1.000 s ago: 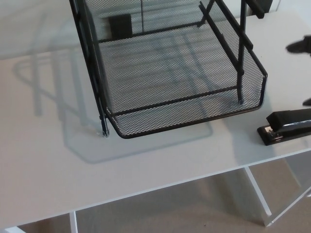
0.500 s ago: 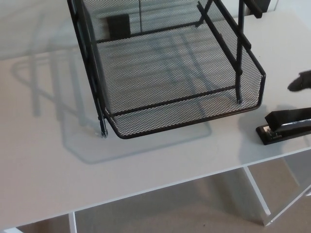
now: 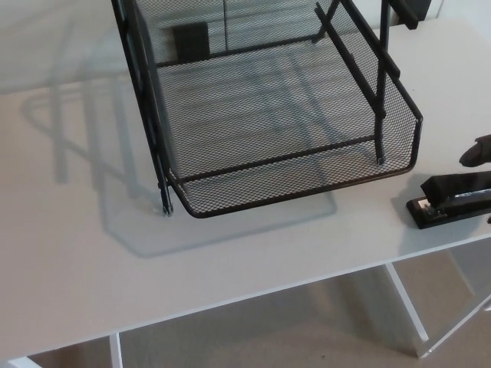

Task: The robot walks towards a desk on which a file tray is kept in the middle and a stapler is kept to its right. The robot lifts the stapler using its right hand and places it on the file tray.

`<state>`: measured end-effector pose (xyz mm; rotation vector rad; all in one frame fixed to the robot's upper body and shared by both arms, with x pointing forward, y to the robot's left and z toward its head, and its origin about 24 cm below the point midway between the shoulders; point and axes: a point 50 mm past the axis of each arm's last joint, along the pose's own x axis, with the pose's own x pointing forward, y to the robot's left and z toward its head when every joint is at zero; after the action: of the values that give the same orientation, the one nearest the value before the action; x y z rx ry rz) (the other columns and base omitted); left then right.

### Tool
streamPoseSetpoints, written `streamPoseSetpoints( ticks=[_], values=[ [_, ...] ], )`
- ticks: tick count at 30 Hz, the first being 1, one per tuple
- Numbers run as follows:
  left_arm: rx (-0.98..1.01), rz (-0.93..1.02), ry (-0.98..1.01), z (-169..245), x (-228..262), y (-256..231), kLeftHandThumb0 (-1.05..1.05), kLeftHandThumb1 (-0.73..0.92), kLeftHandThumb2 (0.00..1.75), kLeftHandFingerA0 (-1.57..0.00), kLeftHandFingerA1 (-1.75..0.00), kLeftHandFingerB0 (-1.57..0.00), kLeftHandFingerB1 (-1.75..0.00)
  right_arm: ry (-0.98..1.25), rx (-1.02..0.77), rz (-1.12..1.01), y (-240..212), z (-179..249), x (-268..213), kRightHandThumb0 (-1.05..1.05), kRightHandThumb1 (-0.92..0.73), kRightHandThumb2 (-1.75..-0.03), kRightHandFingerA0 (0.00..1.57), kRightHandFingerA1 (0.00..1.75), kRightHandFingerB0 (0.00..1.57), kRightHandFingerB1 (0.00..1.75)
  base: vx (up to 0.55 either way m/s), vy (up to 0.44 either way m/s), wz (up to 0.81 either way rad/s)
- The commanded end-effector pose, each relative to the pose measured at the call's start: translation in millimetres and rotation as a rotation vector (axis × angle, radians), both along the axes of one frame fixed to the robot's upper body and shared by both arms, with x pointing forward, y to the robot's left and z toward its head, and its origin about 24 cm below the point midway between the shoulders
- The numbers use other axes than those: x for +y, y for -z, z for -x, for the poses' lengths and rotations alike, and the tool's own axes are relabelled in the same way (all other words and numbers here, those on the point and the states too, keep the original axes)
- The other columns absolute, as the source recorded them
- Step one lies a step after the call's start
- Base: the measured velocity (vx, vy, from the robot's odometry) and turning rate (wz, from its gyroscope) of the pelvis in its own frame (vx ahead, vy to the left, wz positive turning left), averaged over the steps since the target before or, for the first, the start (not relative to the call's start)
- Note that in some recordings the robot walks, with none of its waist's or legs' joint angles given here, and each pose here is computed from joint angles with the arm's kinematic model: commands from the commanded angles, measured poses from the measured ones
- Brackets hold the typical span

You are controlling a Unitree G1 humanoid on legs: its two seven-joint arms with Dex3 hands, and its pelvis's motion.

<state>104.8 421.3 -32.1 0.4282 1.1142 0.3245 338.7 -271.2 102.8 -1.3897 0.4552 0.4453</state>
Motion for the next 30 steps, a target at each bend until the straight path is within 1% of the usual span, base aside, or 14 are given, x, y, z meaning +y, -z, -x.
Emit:
streamPoseSetpoints(
  ticks=[1,5,6,7,8,9,10,11,21,22,23,26,27,30],
  values=[
    [-0.007,-0.039,0.035,-1,3,-6,-0.50,0.86,0.64,-0.30,-0.40,-0.19,-0.32,-0.074,-0.090,0.036,14,5,4,-0.44,-0.61,-0.59,0.34,0.36,0.36,0.32,0.00,0.000,0.00],
    [-0.038,-0.007,0.002,-4,0,-5,-0.51,0.85,0.65,-0.26,-0.42,-0.18,-0.33,-0.122,-0.113,0.055,22,11,9,-0.45,-0.64,-0.60,0.34,0.39,0.34,0.32,0.00,0.000,0.00],
    [-0.023,-0.032,0.027,-5,1,-3,-0.57,0.71,0.87,-0.25,-0.49,-0.17,-0.43,-0.141,-0.115,0.060,25,13,10,-0.41,-0.63,-0.59,0.34,0.40,0.34,0.33,0.00,0.000,0.00],
    [-0.022,-0.040,0.017,-5,1,-2,-0.57,0.70,0.89,-0.25,-0.50,-0.15,-0.43,-0.168,-0.124,0.073,29,16,12,-0.42,-0.62,-0.60,0.35,0.40,0.35,0.33,0.00,0.000,0.00],
    [-0.022,-0.040,0.017,-5,1,-2,-0.57,0.70,0.89,-0.25,-0.50,-0.15,-0.43,-0.169,-0.126,0.073,29,16,12,-0.42,-0.62,-0.60,0.35,0.40,0.35,0.33,0.00,0.000,0.00],
    [-0.006,-0.053,0.043,-6,1,-2,-0.52,0.86,0.64,-0.32,-0.42,-0.21,-0.33,-0.174,-0.121,0.078,33,17,12,-0.41,-0.61,-0.60,0.35,0.41,0.35,0.33,0.00,0.000,0.00],
    [0.002,-0.063,0.063,-6,1,-2,-0.58,0.71,0.88,-0.27,-0.49,-0.20,-0.44,-0.178,-0.119,0.081,36,18,12,-0.41,-0.60,-0.59,0.36,0.40,0.36,0.33,0.00,0.000,0.00],
    [0.009,-0.073,0.081,-6,1,-3,-0.53,0.86,0.64,-0.32,-0.42,-0.23,-0.34,-0.186,-0.119,0.079,38,20,12,-0.40,-0.60,-0.59,0.36,0.41,0.35,0.34,0.00,0.000,0.00],
    [0.043,-0.119,0.135,-12,5,-4,-0.54,0.86,0.65,-0.32,-0.43,-0.29,-0.36,-0.267,-0.080,0.221,60,36,1,-0.40,-0.58,-0.58,0.44,0.48,0.40,0.34,0.00,0.000,0.00],
    [0.038,-0.109,0.117,-12,5,-4,-0.53,0.85,0.65,-0.30,-0.42,-0.28,-0.36,-0.290,-0.119,0.286,64,39,-2,-0.51,-0.46,-0.82,0.69,1.04,0.37,0.49,0.00,0.000,0.00],
    [0.035,-0.112,0.126,-11,5,-4,-0.53,0.85,0.65,-0.32,-0.43,-0.31,-0.37,-0.305,-0.141,0.324,67,42,-4,-0.36,-0.65,-0.59,0.75,1.27,0.45,0.35,0.00,0.000,0.00],
    [0.038,-0.115,0.135,-11,5,-3,-0.53,0.86,0.65,-0.33,-0.42,-0.30,-0.37,-0.302,-0.157,0.325,68,44,-5,-0.29,-0.73,-0.63,0.84,1.25,0.48,0.36,0.00,0.000,0.00],
    [0.044,-0.107,0.113,-12,5,-4,-0.54,0.85,0.65,-0.31,-0.43,-0.30,-0.37,-0.291,-0.211,0.375,71,43,-4,-0.22,-0.76,-0.66,0.87,1.44,0.63,0.40,0.00,0.000,0.00],
    [0.040,-0.117,0.137,-11,5,-4,-0.53,0.86,0.65,-0.33,-0.44,-0.29,-0.36,-0.281,-0.305,0.343,73,45,-2,-0.26,-0.63,-0.62,0.87,1.57,0.94,0.53,0.00,0.000,0.05]
  ],
)
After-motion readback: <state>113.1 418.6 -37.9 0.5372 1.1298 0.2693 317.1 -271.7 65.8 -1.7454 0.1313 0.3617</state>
